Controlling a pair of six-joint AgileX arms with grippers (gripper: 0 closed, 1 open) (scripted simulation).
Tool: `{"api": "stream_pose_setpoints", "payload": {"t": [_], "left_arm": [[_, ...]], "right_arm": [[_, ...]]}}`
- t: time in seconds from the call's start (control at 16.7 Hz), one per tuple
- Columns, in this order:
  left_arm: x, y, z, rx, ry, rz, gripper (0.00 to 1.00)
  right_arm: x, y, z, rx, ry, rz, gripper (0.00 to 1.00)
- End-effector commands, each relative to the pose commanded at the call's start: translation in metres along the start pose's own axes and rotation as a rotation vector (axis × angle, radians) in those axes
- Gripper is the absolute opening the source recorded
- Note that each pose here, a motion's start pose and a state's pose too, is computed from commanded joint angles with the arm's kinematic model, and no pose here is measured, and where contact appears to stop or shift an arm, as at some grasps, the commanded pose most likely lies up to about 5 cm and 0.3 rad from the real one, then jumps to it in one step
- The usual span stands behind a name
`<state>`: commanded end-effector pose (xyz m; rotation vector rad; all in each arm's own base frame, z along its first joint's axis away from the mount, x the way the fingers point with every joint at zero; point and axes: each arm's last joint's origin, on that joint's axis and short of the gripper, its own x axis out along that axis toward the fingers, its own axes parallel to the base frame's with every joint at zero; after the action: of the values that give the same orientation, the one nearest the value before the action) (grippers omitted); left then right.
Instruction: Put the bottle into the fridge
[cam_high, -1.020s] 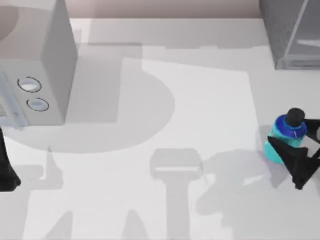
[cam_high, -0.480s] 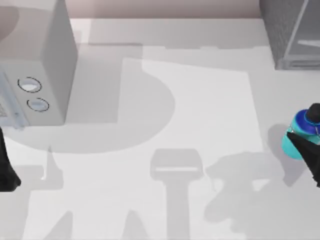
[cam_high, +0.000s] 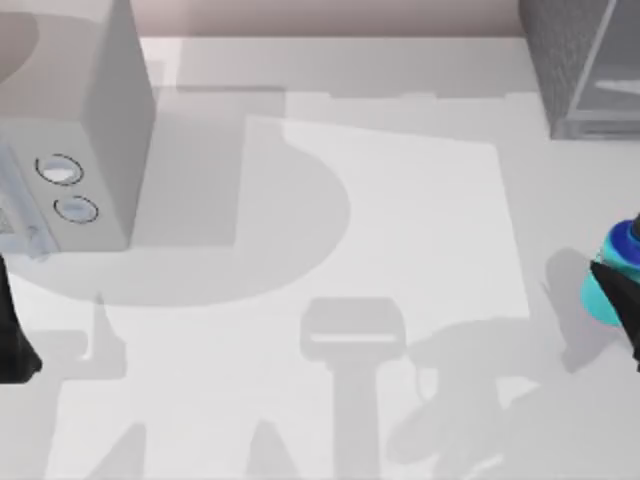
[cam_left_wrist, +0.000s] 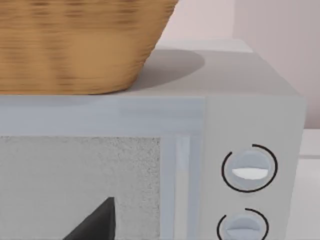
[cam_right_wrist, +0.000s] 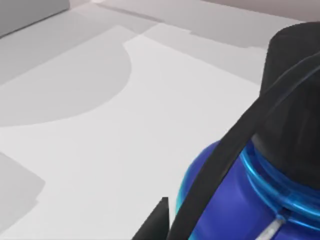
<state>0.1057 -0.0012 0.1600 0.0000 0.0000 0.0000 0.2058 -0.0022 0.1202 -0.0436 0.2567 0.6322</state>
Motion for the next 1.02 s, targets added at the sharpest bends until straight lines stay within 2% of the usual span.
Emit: {"api": "stream_pose_setpoints", "payload": {"t": [0.18, 0.48, 0.66, 0.84, 1.02], "left_arm": [[0.000, 0.000, 0.000, 0.000, 0.000, 0.000, 1.00], [0.000, 0.000, 0.000, 0.000, 0.000, 0.000, 1.00], [0.000, 0.000, 0.000, 0.000, 0.000, 0.000, 1.00], [0.000, 0.000, 0.000, 0.000, 0.000, 0.000, 1.00], [0.000, 0.000, 0.000, 0.000, 0.000, 0.000, 1.00]], "right_arm": [[-0.019, 0.016, 0.011, -0.014, -0.008, -0.110, 0.01], [-0.056, 0.041, 0.029, -0.073, -0.129, -0.348, 0.01], [-0.073, 0.052, 0.029, -0.056, -0.206, -0.479, 0.01], [-0.083, 0.058, 0.023, -0.005, -0.243, -0.573, 0.01], [-0.087, 0.061, 0.017, 0.037, -0.255, -0.625, 0.01]]}}
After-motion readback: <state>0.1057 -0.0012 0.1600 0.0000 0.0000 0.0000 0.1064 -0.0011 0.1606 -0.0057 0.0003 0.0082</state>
